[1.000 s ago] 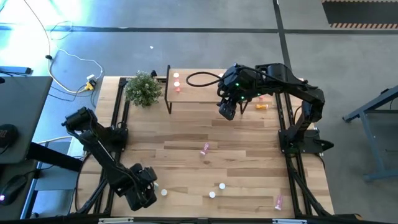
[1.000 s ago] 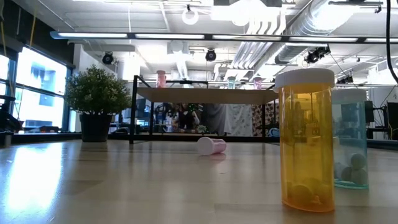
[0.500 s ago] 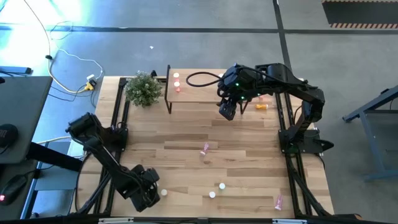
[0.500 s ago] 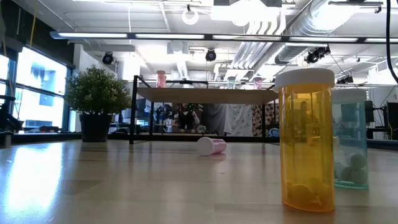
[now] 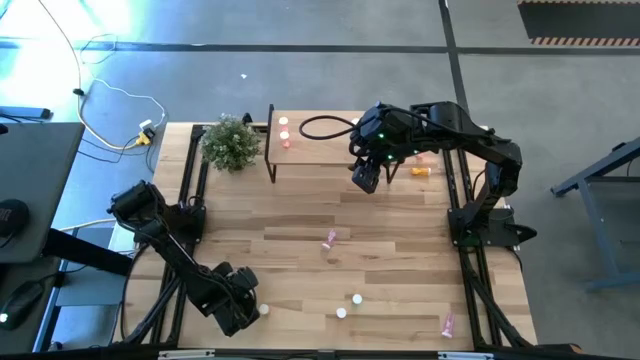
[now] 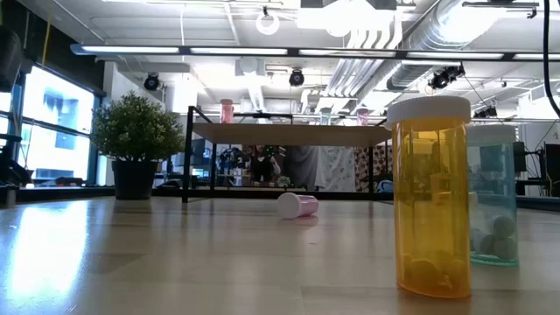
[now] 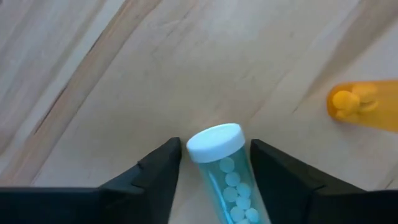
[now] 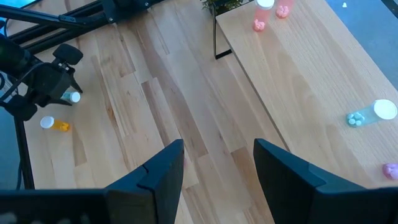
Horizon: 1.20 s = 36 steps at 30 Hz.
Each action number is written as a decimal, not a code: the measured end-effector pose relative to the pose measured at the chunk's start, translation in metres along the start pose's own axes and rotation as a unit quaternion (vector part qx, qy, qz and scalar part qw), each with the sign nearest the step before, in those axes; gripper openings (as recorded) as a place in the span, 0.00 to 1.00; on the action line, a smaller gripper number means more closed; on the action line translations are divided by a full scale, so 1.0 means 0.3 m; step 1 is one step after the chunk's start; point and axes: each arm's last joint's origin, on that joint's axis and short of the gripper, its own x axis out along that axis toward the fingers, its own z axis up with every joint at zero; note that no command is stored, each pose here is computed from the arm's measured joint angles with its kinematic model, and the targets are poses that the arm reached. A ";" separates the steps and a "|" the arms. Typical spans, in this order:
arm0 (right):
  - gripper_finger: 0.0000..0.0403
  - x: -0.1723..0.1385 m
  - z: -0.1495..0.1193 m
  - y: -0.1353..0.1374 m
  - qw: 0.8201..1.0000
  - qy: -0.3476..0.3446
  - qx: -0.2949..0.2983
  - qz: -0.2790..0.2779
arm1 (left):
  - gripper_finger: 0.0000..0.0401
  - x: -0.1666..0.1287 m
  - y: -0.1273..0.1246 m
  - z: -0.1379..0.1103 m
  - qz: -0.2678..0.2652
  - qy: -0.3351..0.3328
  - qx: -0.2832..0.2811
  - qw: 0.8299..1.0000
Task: Pick and place medicine bottles onto shelf by color
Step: Put the left blue pill bottle on the shelf aligned with the other blue pill bottle
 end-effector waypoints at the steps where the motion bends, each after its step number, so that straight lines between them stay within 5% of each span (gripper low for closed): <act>1: 0.46 0.000 0.000 0.000 1.000 0.000 0.000 0.000 | 0.40 -0.001 0.001 0.000 0.000 0.001 0.000 1.000; 9: 0.46 0.000 0.000 0.000 1.000 0.000 0.000 0.000 | 0.20 -0.002 -0.002 0.001 -0.006 0.003 -0.015 1.000; 17: 0.46 0.000 0.000 0.000 1.000 0.000 -0.002 0.000 | 0.22 -0.056 -0.001 0.024 -0.039 0.002 -0.033 0.999; 28: 0.48 0.000 0.000 0.000 0.999 0.001 -0.041 0.004 | 0.23 -0.256 0.053 0.152 -0.133 -0.120 -0.059 0.982; 36: 0.61 0.000 0.013 0.006 0.999 -0.019 -0.042 0.014 | 0.23 -0.389 0.131 0.288 -0.169 -0.240 -0.045 0.955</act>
